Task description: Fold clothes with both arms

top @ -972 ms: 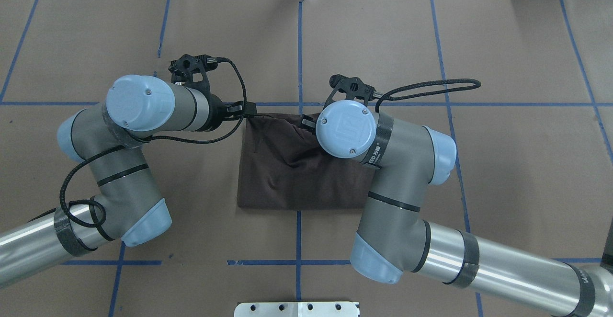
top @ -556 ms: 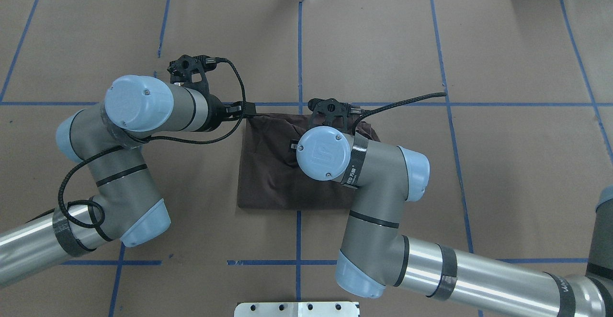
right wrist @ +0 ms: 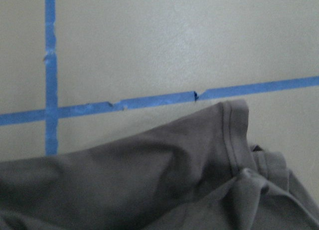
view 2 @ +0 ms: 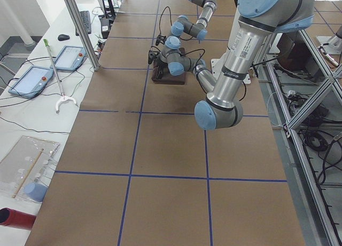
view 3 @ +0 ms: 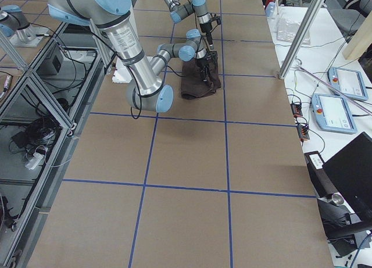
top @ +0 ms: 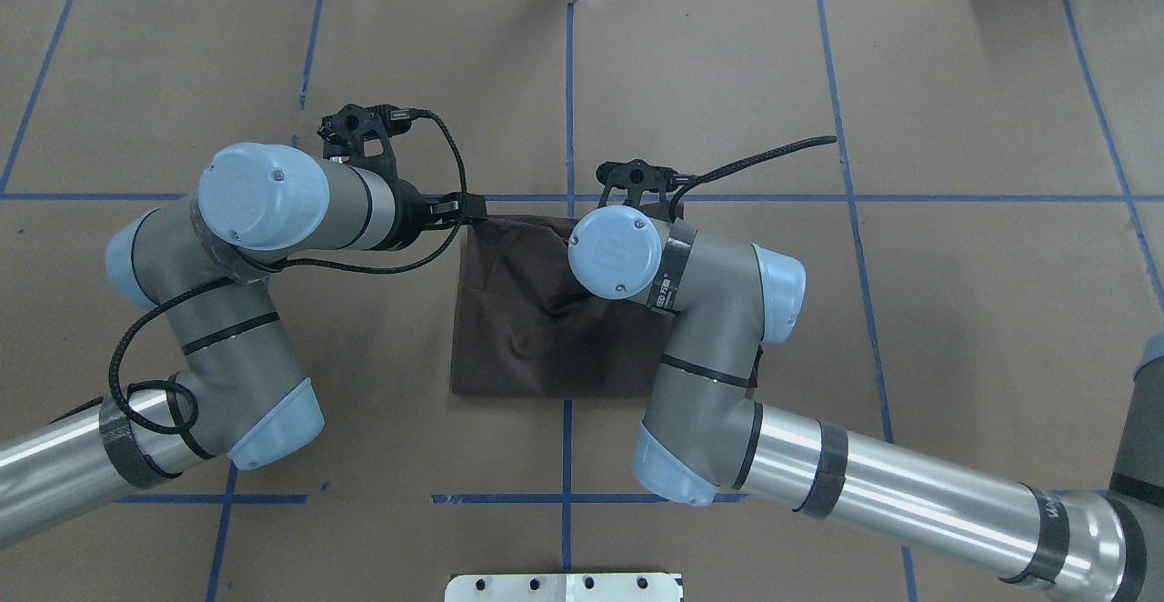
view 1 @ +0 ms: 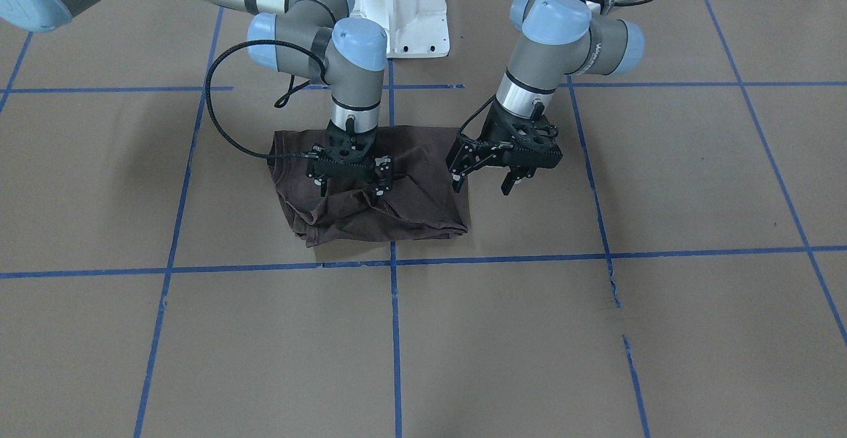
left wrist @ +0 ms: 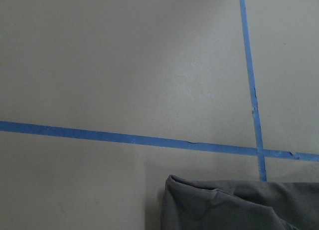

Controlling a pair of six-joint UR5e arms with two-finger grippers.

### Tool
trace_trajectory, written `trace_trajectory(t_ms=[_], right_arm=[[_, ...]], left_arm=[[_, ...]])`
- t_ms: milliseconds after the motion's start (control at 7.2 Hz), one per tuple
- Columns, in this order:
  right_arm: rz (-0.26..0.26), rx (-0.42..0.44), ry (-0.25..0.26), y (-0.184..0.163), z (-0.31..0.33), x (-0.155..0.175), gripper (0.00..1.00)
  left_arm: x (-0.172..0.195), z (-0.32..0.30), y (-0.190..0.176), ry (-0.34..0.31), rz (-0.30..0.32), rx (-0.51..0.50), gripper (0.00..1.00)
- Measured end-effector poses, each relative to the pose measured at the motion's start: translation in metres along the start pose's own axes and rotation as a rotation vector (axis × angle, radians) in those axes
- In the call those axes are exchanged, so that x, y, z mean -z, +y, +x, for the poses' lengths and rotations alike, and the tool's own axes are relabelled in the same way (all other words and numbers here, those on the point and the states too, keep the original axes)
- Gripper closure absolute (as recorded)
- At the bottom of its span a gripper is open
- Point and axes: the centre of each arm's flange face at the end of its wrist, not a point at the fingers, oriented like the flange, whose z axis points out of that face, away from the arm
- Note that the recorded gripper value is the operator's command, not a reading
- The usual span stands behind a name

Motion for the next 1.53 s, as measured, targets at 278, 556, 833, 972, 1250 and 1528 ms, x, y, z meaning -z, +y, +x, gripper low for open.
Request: trace_trajectory(t_ms=[278, 556, 833, 972, 1250, 1528], right_arm=[[0.022, -0.020, 0.071, -0.066, 0.014, -0.024, 0.00], [-0.025, -0.056, 0.065, -0.132, 0.031, -0.019, 0.00], [-0.056, -0.054, 0.000, -0.155, 0.037, -0.005, 0.00], [-0.064, -0.052, -0.025, -0.157, 0.037, 0.000, 0.00], [-0.069, -0.050, -0.038, -0.157, 0.039, 0.002, 0.00], [-0.068, -0.048, -0.041, -0.156, 0.040, 0.003, 0.00]], left_arm=[[0.003, 0.002, 0.000, 0.007, 0.001, 0.000, 0.00], [0.003, 0.010, 0.003, 0.014, -0.004, -0.003, 0.00], [-0.012, 0.026, 0.002, 0.004, -0.010, 0.089, 0.36], [-0.026, 0.035, -0.001, -0.015, -0.008, 0.170, 0.39], [-0.042, 0.053, -0.007, -0.079, -0.004, 0.278, 0.38], [-0.048, 0.072, -0.012, -0.167, -0.009, 0.309, 0.38]])
